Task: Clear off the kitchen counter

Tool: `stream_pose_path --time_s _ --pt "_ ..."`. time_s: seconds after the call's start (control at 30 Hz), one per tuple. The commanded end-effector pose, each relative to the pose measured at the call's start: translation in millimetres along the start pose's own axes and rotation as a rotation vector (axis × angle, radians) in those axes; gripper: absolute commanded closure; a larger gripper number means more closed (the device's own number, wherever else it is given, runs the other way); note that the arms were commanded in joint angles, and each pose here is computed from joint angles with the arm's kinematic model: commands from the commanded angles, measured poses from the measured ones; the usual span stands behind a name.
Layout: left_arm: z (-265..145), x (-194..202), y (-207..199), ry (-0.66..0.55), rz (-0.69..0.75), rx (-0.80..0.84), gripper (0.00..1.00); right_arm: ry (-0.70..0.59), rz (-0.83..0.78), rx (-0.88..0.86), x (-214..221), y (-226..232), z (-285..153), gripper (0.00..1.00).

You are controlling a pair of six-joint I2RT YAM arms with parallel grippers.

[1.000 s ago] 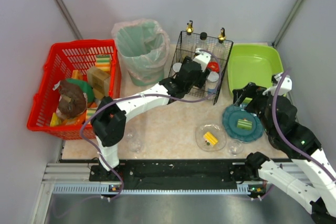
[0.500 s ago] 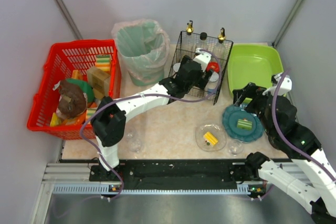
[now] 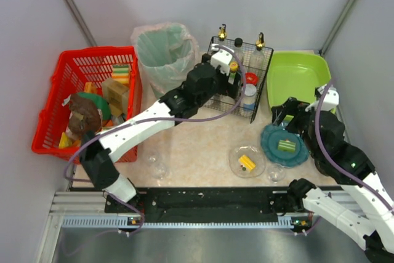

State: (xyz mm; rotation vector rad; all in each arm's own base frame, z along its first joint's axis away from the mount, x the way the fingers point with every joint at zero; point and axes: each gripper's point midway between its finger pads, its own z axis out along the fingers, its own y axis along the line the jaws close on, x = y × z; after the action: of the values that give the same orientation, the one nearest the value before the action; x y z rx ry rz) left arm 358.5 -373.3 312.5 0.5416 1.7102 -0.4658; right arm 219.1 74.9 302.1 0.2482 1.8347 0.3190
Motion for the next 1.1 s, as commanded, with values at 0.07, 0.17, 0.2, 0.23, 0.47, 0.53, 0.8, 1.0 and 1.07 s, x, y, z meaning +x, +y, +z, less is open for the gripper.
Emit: stream_pose_path --time_s 0.07,0.17,0.2,0.23,0.47,0.53,0.8,1.0,1.07 --pt "-56.5 -8.6 -13.0 0.003 -0.144 0.113 0.06 0.068 -0.021 -0.034 3.6 13.7 4.3 0.09" --pt "-77.7 29.8 -10.6 0.111 -0.218 0.106 0.1 0.115 -0.031 -0.035 16.2 14.9 8.3 0.09" --pt "-85.2 42.6 -9.9 0.145 -0.244 0.102 0.12 0.122 -0.03 -0.038 18.5 15.5 9.0 0.09" --pt "-92.5 55.4 -10.7 0.181 -0.271 0.105 0.12 0.125 -0.029 -0.036 19.7 15.5 9.8 0.09" --pt "-121.8 142.2 -47.3 0.431 -0.472 0.25 0.36 0.138 -0.02 -0.019 24.1 15.1 14.4 0.09" --pt "-121.3 163.8 -55.8 0.474 -0.534 0.267 0.48 0.147 -0.019 -0.019 25.9 15.8 15.3 0.09" --pt "-96.9 211.6 -102.4 0.555 -0.61 0.358 0.52 0.16 -0.016 -0.014 29.8 16.4 17.9 0.09" --pt "-76.8 261.8 -103.0 0.663 -0.608 0.26 0.52 0.155 -0.014 -0.011 29.4 15.2 17.2 0.09" --pt "-74.3 269.1 -105.7 0.675 -0.613 0.265 0.53 0.151 -0.012 -0.012 28.6 14.9 16.7 0.09"
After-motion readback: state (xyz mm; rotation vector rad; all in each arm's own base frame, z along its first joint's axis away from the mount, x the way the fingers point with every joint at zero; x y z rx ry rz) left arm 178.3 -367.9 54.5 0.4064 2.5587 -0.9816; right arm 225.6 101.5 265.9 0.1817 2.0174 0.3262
